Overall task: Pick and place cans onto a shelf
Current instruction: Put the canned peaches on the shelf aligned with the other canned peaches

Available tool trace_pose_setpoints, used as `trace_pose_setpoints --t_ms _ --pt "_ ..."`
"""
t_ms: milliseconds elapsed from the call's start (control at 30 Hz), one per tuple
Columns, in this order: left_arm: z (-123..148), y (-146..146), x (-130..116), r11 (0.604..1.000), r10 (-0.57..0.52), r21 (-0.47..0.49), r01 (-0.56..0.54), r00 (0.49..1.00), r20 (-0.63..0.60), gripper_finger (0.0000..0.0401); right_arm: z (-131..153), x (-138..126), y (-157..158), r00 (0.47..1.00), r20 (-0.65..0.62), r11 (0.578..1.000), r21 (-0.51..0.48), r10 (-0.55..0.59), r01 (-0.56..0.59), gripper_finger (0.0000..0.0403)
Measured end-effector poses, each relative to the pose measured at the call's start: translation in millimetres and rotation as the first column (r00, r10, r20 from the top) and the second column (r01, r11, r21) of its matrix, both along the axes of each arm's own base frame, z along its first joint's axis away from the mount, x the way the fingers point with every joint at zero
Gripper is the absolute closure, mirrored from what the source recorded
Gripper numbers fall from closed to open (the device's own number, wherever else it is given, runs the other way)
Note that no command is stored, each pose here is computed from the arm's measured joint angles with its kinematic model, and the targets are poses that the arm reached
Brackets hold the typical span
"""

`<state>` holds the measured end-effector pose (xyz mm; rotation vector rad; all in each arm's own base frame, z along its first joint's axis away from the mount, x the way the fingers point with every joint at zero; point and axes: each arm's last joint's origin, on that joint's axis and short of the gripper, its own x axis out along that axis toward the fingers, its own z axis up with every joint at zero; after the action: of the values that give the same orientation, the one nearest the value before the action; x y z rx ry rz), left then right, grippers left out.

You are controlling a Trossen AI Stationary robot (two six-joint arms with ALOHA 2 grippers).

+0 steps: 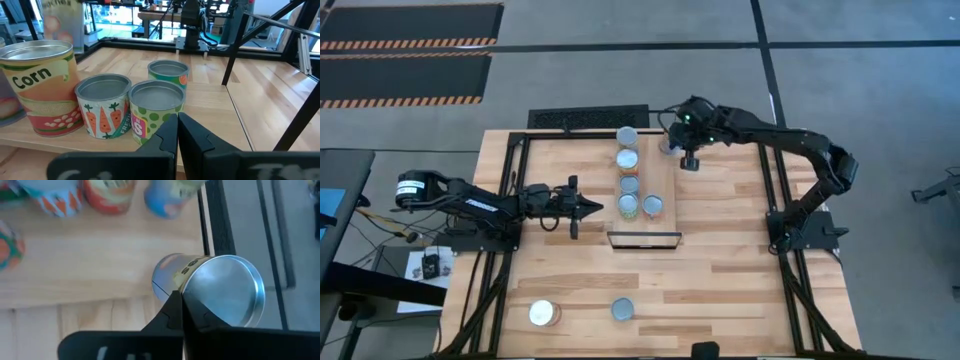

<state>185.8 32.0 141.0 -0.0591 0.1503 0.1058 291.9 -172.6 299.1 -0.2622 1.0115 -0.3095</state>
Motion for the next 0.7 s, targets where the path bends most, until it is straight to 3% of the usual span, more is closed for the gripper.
trace_pose_setpoints --t_ms 100,367,700 --pt "0 0 0 1.000 0.001 0.000 -0.001 1.000 0.000 0.0401 3 12 0 1.000 0.015 1.000 -0.011 0.024 -0.024 0.0400" --pt "0 0 0 1.000 0.002 0.000 -0.002 1.000 0.000 0.0401 -11 49 -8 0.991 -0.097 0.995 0.025 0.097 -0.095 0.0401" --pt "-1 0 0 1.000 0.001 -0.001 -0.001 1.000 -0.009 0.0401 -14 66 -18 0.979 -0.160 0.991 0.040 0.130 -0.125 0.0400"
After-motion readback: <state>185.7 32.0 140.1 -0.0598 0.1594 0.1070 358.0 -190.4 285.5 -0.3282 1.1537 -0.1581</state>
